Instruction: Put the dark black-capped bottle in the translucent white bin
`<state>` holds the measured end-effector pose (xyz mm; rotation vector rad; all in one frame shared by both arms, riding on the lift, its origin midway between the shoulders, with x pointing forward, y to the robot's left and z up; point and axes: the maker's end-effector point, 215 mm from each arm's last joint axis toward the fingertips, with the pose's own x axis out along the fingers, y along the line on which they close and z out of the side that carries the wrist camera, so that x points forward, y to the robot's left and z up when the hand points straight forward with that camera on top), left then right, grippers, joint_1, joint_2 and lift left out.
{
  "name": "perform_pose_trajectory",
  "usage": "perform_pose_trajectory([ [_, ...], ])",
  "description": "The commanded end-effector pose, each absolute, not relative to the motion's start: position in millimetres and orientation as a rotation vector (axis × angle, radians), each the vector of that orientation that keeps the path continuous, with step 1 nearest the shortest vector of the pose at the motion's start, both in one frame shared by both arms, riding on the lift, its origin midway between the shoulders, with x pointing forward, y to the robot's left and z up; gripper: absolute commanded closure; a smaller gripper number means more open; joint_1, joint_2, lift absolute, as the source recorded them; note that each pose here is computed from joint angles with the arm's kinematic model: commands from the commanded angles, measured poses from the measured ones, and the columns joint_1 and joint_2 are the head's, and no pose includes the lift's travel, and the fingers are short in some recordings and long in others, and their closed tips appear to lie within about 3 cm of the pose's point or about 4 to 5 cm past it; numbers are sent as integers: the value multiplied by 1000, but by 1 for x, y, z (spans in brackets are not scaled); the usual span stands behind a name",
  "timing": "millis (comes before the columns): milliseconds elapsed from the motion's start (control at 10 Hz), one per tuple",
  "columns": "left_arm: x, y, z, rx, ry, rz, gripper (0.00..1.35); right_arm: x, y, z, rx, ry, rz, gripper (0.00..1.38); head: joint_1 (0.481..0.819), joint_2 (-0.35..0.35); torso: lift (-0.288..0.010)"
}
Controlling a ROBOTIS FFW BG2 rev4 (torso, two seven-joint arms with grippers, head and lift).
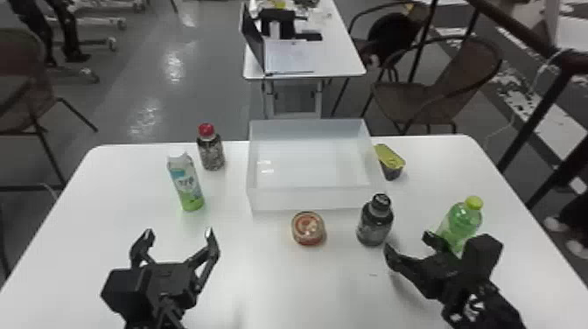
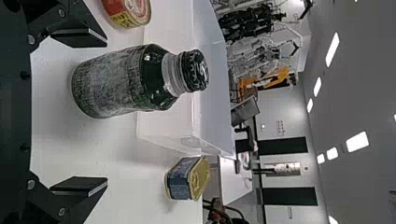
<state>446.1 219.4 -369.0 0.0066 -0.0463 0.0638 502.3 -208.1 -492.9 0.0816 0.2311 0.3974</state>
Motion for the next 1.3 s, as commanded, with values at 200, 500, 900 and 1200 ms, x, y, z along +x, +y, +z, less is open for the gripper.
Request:
perform_pose_trajectory([
  [200, 449, 218, -365, 1, -59, 59, 231, 527, -188, -503, 45, 265, 489, 245, 695, 21, -67],
  [500, 452, 216, -364, 0, -64, 46, 231, 552, -155, -501, 25, 257, 582, 245, 695, 48, -67],
  [900, 451, 217, -366, -6, -63, 54, 231, 550, -134, -500, 17, 269, 622, 820, 695, 86, -67],
  [1200, 451, 217, -367, -6, -61, 51, 231, 551, -125, -469, 16, 226, 632, 829, 695, 93, -67],
])
